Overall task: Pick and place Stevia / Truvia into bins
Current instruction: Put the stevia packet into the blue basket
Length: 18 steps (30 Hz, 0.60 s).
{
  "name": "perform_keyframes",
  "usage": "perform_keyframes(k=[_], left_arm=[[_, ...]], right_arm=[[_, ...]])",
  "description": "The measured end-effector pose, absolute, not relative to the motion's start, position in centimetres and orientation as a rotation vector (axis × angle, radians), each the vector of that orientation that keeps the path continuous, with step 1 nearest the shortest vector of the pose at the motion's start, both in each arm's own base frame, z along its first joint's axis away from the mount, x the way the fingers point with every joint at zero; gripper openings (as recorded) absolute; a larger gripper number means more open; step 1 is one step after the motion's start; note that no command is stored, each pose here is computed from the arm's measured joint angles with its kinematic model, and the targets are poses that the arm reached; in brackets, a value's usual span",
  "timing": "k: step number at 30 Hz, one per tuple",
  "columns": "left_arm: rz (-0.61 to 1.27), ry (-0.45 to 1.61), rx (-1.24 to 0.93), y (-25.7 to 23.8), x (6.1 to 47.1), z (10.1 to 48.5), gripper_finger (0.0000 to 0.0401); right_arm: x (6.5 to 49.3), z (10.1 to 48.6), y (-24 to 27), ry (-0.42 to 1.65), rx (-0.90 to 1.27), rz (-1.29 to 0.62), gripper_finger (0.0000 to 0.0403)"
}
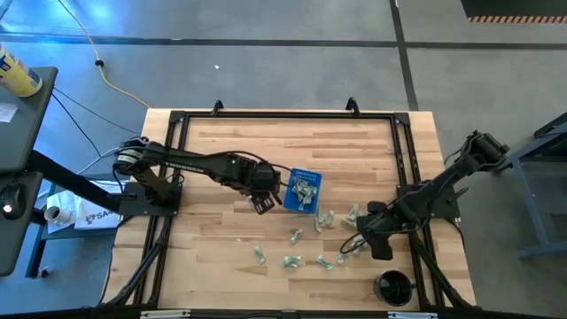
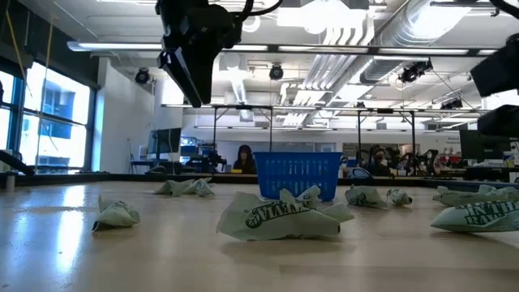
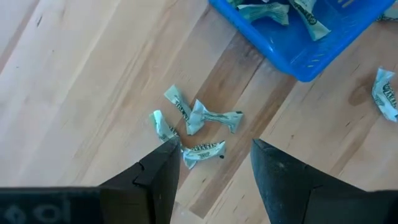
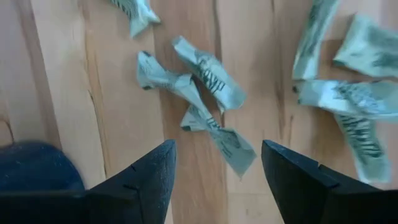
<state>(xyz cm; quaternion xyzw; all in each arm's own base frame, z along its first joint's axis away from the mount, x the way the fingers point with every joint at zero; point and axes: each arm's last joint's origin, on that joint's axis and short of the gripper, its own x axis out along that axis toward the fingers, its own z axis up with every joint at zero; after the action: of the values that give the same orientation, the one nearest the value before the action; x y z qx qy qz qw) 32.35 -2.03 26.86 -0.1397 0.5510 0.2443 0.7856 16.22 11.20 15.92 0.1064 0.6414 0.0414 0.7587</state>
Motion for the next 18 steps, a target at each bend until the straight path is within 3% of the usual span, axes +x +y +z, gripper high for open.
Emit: perform_keyframes(k=[10, 18], left_arm=[[0.547, 1.177, -0.285, -2.0, 32.4, 26.9, 0.0230], [0.552, 1.173, -0.282, -1.9, 32.4, 26.9, 0.0230]], right_arm=[[16.5, 15.0, 11.4, 1.340, 0.293, 0.123, 0.0198], [16.3, 14.0, 10.9, 1.398, 0.382, 0.086, 0.0125]])
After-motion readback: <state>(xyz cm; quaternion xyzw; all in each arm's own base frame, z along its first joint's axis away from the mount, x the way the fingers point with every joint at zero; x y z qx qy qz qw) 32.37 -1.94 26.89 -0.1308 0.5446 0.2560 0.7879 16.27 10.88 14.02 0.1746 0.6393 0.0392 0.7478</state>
